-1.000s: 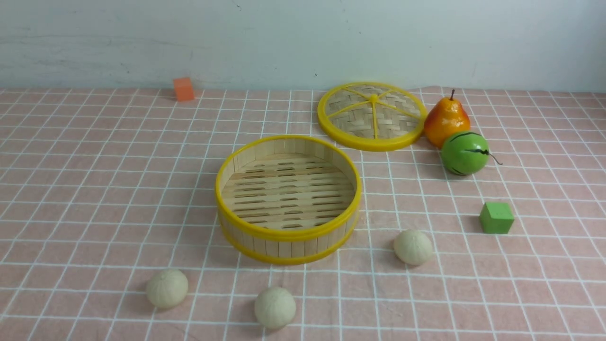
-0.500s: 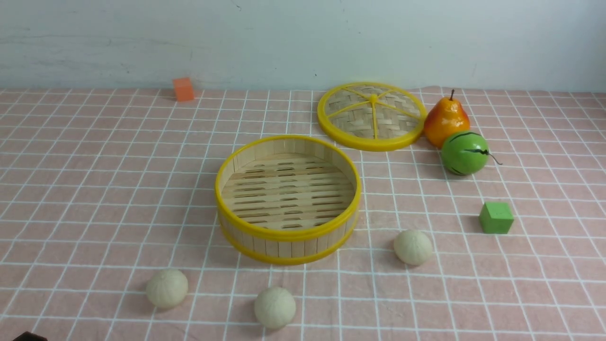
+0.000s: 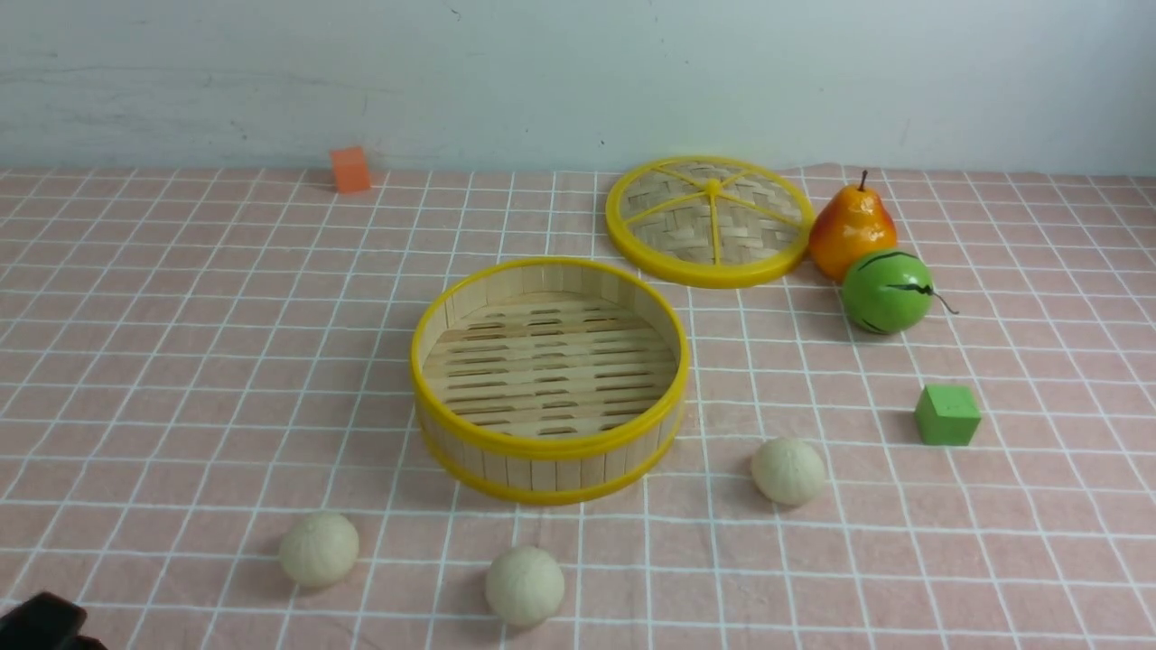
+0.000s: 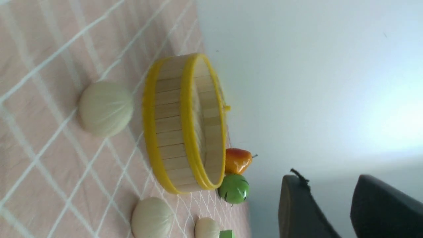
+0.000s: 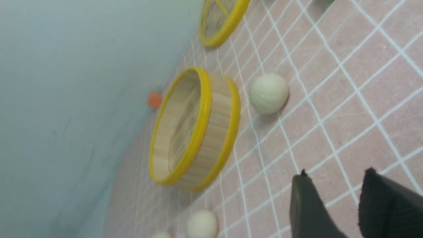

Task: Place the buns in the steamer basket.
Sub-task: Use the left arm to grab a steamed stuffed bun, then use the left arm to put the steamed stuffed bun into the steamer, then use the left arm to grab a steamed stuffed bun

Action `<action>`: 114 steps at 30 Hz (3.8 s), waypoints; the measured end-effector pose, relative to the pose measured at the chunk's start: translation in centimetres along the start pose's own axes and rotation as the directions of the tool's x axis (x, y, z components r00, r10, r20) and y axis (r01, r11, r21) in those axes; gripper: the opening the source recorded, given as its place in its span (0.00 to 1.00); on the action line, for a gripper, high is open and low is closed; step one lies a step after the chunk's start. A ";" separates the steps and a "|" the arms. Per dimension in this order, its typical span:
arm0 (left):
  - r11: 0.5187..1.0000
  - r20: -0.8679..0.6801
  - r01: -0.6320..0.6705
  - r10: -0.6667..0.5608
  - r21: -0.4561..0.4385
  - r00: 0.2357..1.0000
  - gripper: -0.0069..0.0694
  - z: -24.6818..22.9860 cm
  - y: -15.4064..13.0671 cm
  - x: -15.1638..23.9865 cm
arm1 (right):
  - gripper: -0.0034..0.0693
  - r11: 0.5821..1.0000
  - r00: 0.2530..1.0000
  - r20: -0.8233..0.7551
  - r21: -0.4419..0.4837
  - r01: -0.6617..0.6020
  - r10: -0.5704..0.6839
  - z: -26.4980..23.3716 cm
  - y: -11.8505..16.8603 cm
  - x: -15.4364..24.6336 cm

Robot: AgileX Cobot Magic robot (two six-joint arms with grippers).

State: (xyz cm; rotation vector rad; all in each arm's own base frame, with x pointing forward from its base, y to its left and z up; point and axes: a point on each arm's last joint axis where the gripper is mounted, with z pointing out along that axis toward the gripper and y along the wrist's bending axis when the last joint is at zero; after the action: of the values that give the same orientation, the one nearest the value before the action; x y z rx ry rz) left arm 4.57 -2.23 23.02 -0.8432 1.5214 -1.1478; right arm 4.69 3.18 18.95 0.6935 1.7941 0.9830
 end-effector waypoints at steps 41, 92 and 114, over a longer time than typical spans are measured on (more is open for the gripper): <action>0.316 -0.943 -0.933 0.219 -0.174 0.250 0.85 27.4 0.2 1.7 | 0.03 0.569 0.200 -0.721 -0.312 0.761 -0.663 11.5 13.5 -4.8; 0.322 -0.906 -0.946 0.412 0.044 0.098 0.37 41.8 -3.6 6.9 | 0.09 0.517 0.250 -0.627 -0.288 0.806 -0.738 12.5 14.0 -5.5; 0.359 -0.857 -0.933 0.485 0.014 0.173 0.81 36.0 -15.6 2.0 | 0.12 0.427 0.173 -0.627 -0.280 0.860 -0.759 12.5 13.5 -6.0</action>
State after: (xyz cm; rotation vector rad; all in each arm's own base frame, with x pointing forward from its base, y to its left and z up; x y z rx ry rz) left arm 38.30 -17.68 35.85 0.3256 2.6254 -0.1658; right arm 19.03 9.39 30.33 -0.7635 2.4256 0.2892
